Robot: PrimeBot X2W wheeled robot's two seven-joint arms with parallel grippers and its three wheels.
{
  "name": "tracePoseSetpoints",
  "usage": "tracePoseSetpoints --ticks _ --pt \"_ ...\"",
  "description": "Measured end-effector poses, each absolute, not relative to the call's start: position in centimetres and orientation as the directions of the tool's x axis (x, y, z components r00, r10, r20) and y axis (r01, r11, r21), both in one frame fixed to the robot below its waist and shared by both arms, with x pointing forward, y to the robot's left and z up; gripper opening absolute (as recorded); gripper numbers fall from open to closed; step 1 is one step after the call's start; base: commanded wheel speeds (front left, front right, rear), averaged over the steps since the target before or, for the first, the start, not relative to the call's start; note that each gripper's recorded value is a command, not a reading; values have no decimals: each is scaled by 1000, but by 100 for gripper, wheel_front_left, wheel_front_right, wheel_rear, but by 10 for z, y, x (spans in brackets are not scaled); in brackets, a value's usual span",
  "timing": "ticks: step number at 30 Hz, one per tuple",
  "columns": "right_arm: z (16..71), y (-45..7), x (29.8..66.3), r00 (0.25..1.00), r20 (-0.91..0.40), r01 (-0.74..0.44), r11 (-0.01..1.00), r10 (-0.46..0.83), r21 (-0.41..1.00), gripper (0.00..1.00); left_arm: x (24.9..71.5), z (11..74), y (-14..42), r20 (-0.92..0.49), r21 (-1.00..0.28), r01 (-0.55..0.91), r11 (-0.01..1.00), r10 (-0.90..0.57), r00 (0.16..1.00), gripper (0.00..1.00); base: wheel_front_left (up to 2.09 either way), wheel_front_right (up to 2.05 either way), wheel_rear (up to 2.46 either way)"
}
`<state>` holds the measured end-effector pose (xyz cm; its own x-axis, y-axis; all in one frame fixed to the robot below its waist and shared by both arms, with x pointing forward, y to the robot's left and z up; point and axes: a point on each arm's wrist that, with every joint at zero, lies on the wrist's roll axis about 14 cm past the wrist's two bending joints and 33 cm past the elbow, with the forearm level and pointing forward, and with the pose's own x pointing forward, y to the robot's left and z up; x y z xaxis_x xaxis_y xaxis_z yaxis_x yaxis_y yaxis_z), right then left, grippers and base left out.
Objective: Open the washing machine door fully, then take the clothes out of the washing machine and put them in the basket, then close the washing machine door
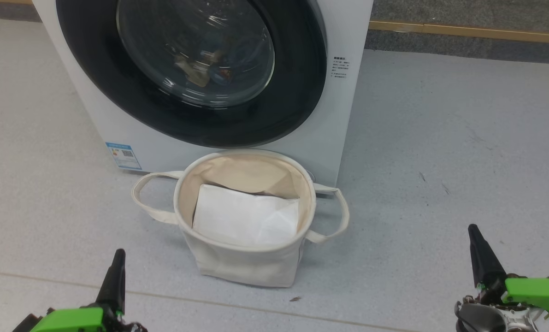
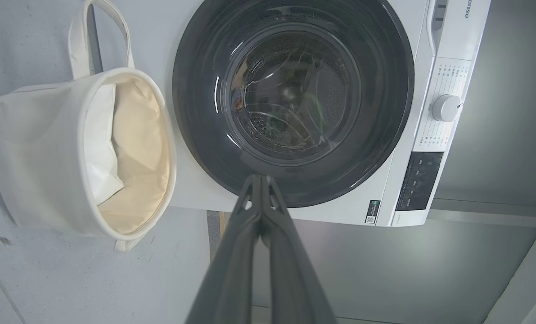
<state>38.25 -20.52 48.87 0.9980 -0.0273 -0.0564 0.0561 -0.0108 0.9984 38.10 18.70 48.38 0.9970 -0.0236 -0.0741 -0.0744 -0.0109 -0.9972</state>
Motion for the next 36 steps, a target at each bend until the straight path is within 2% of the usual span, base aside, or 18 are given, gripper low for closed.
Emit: tracePoseSetpoints --ticks 36 --pt "489 -205 382 998 -56 56 -11 -27 998 0 381 484 187 -74 -997 -74 -11 -24 997 0 0 0 0"
